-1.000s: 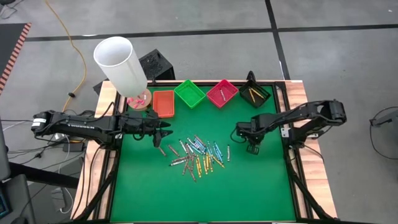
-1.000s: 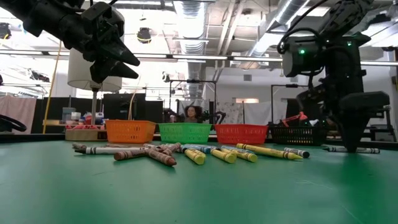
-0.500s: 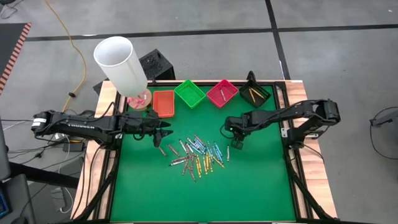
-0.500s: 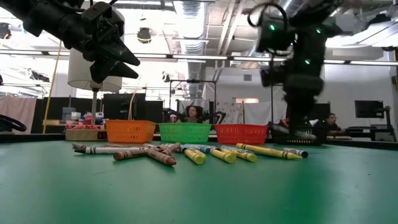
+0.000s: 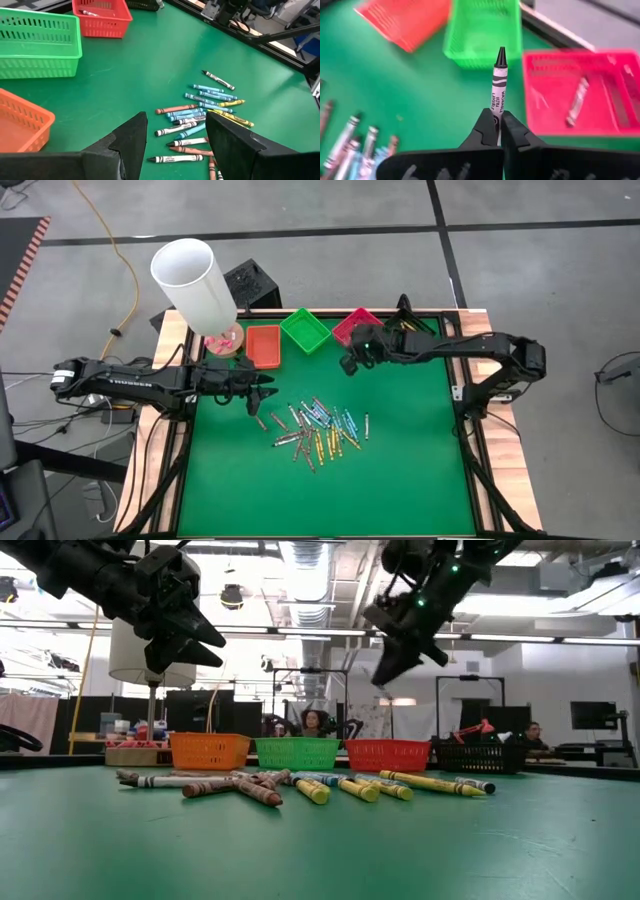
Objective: Sort crayons
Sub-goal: Put the black crayon into the red bin
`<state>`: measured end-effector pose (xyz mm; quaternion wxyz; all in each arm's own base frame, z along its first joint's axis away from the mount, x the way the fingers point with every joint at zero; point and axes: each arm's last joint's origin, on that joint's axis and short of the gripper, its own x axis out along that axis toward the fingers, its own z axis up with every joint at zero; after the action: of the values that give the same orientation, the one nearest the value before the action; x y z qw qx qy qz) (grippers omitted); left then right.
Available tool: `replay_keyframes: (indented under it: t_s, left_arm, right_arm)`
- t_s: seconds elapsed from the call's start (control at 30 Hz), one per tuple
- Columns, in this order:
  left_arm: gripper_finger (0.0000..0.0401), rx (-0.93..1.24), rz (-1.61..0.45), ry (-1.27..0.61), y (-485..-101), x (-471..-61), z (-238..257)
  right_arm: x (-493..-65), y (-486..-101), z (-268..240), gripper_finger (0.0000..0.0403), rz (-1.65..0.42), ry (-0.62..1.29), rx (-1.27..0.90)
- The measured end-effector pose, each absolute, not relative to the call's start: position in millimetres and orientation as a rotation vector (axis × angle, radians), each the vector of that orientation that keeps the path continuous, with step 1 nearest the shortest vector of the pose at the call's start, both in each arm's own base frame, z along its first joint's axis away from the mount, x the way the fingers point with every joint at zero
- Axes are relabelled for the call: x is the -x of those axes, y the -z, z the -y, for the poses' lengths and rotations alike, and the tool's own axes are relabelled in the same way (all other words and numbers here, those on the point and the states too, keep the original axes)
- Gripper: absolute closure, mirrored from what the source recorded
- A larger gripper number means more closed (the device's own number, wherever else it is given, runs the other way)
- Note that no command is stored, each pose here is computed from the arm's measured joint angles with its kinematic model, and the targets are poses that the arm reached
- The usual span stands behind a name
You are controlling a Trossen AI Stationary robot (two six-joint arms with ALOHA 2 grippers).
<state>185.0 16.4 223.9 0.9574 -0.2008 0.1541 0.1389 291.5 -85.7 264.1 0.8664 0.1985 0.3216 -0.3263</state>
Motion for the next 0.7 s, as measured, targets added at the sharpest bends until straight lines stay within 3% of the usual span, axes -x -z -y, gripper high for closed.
replay_keyframes:
  t_s: [0.23, 0.43, 0.7]
  left_arm:
    - [0.0209, 0.398, -0.309, -0.301, -224, -185, -17]
    - [0.0209, 0.396, -0.308, -0.306, -224, -185, -17]
    - [0.0209, 0.403, -0.306, -0.309, -224, -185, -17]
  right_arm:
    - [-281, -253, 70, 0.0401, -0.835, 0.735, -0.452]
    - [-291, -266, 90, 0.04, -0.613, 0.764, -0.468]
    - [-293, -267, 140, 0.04, -0.352, 0.991, -0.568]
